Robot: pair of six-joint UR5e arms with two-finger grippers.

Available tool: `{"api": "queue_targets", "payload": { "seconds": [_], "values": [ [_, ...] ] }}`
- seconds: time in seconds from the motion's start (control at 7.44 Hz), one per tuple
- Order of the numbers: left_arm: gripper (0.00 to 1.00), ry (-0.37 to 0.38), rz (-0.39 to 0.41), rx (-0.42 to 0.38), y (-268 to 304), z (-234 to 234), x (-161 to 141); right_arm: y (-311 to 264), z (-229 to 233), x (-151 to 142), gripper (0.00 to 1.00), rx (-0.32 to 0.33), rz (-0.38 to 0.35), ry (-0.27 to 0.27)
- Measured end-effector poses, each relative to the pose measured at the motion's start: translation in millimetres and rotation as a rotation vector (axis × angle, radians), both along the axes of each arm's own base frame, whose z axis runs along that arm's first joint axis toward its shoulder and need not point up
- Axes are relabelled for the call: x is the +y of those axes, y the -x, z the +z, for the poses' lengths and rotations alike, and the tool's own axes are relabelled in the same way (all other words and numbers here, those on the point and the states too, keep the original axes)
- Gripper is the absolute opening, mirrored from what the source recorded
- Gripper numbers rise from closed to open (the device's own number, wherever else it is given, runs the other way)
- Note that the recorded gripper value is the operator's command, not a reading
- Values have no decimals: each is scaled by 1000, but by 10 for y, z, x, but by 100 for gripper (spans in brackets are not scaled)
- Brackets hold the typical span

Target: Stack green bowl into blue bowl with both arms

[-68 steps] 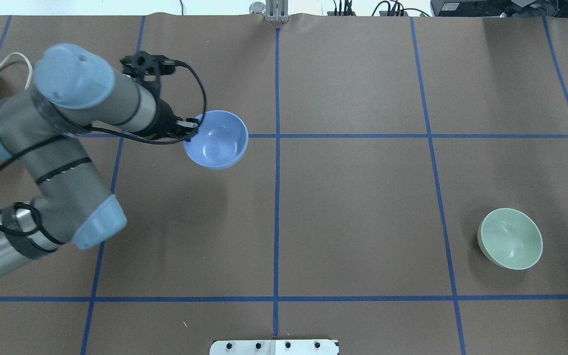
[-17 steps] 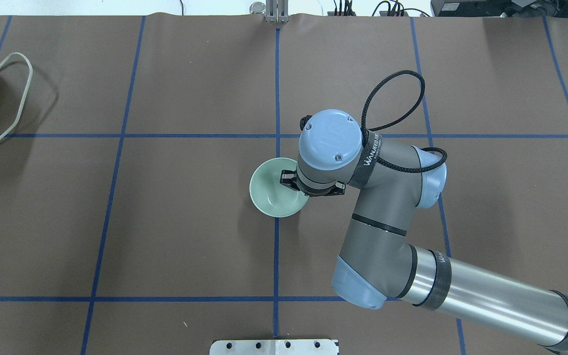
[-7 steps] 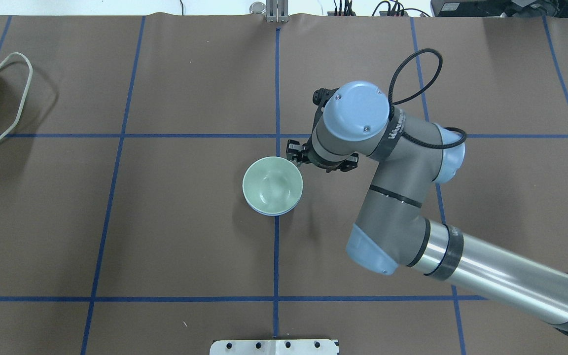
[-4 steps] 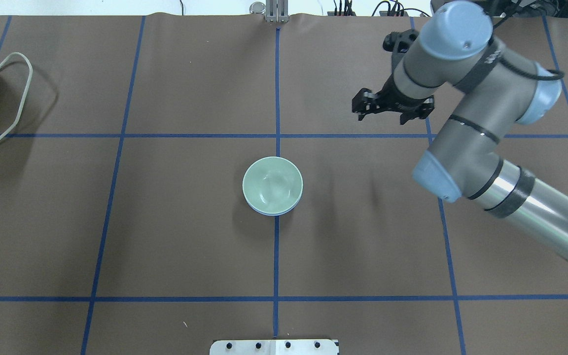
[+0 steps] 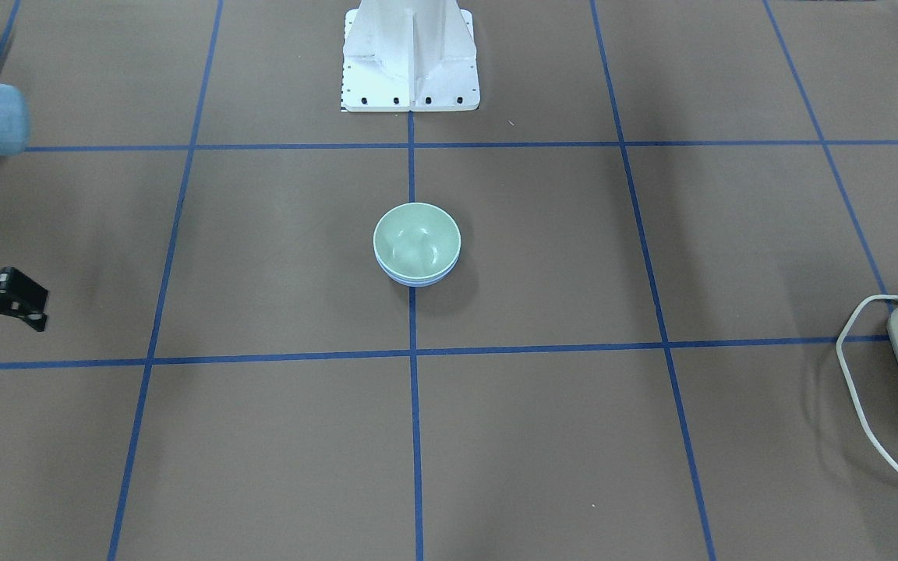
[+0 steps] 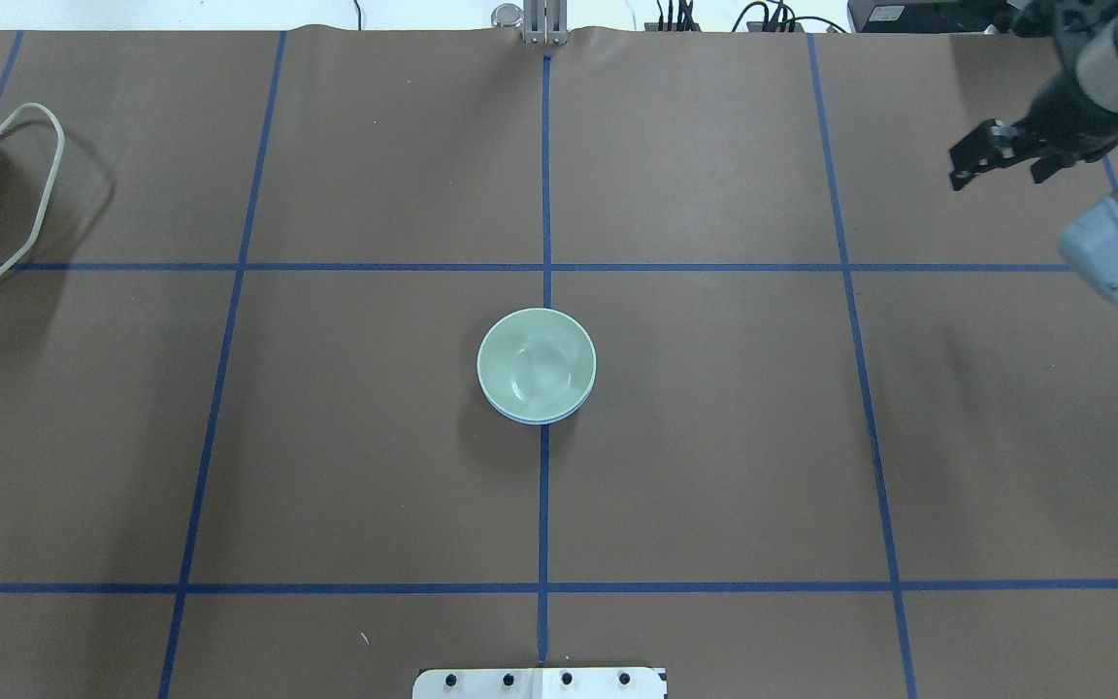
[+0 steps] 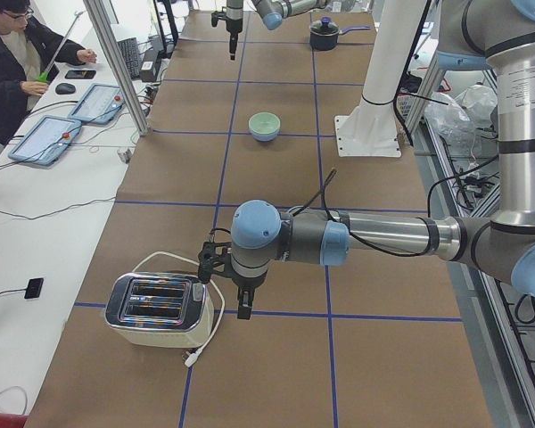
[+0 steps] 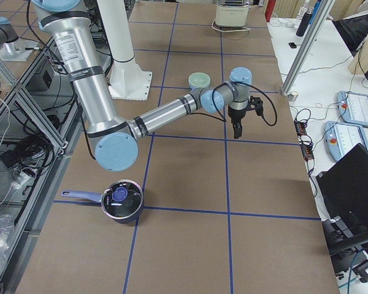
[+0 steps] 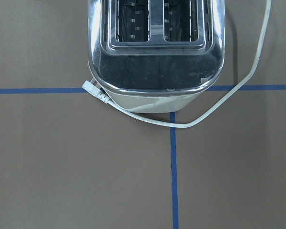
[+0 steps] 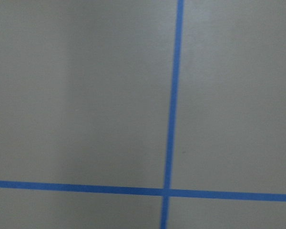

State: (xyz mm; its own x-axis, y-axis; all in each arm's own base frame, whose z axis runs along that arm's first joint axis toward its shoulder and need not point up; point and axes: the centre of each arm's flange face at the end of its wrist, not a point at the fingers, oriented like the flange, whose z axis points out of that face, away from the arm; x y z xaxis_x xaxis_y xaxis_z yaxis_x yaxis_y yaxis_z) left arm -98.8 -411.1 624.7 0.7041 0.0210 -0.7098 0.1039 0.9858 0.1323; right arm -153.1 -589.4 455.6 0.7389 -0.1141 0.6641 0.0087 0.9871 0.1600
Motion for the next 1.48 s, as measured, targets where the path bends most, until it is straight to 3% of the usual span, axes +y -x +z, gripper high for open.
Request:
{"api": "queue_targets", "payload": {
  "seconds": [0.27, 0.67, 0.94, 1.48],
  "values": [
    [99, 16, 8, 5, -42, 96, 114, -931, 938, 398, 100, 25, -58, 13],
    [99, 21, 56, 4, -234, 94, 77, -1904, 2104, 1432, 100, 51, -33, 129],
    [99, 21, 79, 1, -326, 104, 69, -2329, 2410, 1900, 100, 45, 30, 171],
    [99, 28, 84, -3, -344, 144, 94, -2493, 2482, 2032, 100, 50, 70, 185]
  ]
}}
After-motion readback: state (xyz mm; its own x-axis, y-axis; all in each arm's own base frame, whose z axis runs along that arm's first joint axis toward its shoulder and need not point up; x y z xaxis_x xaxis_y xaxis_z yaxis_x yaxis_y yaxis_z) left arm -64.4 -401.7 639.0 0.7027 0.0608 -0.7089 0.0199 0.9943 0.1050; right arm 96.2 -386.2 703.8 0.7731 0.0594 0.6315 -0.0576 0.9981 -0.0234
